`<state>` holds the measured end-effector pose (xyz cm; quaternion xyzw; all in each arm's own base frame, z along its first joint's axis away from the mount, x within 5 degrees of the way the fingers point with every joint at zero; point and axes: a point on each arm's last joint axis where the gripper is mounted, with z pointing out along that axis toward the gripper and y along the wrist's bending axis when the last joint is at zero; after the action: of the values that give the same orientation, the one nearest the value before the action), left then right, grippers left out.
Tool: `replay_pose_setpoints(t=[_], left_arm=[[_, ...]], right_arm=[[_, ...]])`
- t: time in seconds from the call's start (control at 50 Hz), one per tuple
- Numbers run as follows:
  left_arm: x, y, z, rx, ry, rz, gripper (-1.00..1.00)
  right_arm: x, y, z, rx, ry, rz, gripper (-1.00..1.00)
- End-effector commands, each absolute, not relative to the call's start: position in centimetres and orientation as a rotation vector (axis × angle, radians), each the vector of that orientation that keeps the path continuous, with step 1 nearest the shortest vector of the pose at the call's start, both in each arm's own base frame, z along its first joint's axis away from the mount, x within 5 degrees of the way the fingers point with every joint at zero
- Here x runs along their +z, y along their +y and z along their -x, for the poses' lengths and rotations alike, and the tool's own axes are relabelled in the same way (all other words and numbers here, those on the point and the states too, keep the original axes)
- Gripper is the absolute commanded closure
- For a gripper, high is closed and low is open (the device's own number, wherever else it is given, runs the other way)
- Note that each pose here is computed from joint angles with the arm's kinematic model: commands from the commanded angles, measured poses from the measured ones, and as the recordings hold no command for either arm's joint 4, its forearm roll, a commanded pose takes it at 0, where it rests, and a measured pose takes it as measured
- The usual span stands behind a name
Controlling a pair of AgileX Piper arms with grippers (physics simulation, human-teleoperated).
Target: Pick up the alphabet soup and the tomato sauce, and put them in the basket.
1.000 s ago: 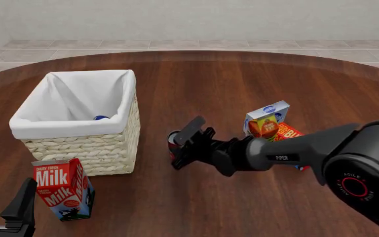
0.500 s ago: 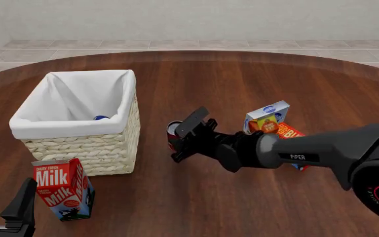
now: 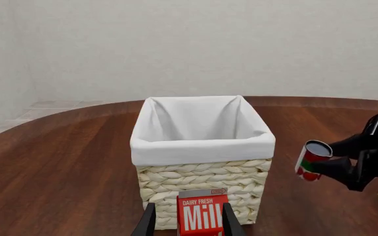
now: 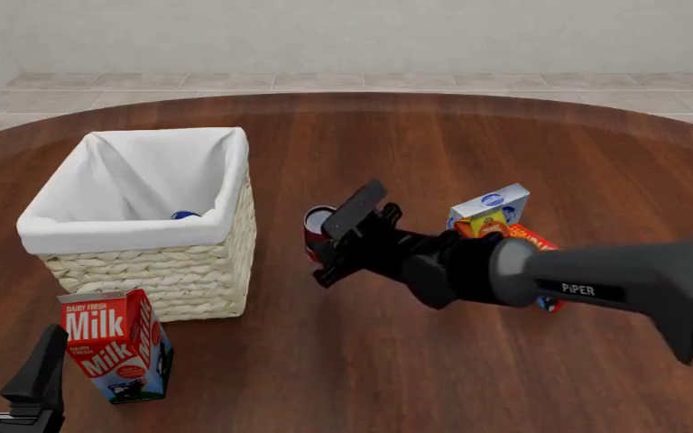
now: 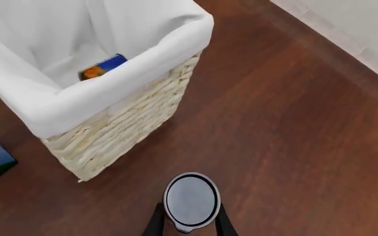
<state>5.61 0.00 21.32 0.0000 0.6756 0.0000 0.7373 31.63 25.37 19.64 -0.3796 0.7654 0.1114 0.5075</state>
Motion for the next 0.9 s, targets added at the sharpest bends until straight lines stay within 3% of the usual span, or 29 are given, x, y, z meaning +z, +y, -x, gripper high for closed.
replay_pose_setpoints(t=[0.02,0.9], left_arm=[[21.3,0.0,-5.6,0.0,1.484,0.0,-1.0],[21.3,0.0,-5.6,0.0,1.484,0.0,-1.0]], right_arm=[[21.3,25.2,-31.1,0.287,1.823,0.893,1.0],[26.8,25.2,-28.2,0.328,1.718,0.903,1.0]])
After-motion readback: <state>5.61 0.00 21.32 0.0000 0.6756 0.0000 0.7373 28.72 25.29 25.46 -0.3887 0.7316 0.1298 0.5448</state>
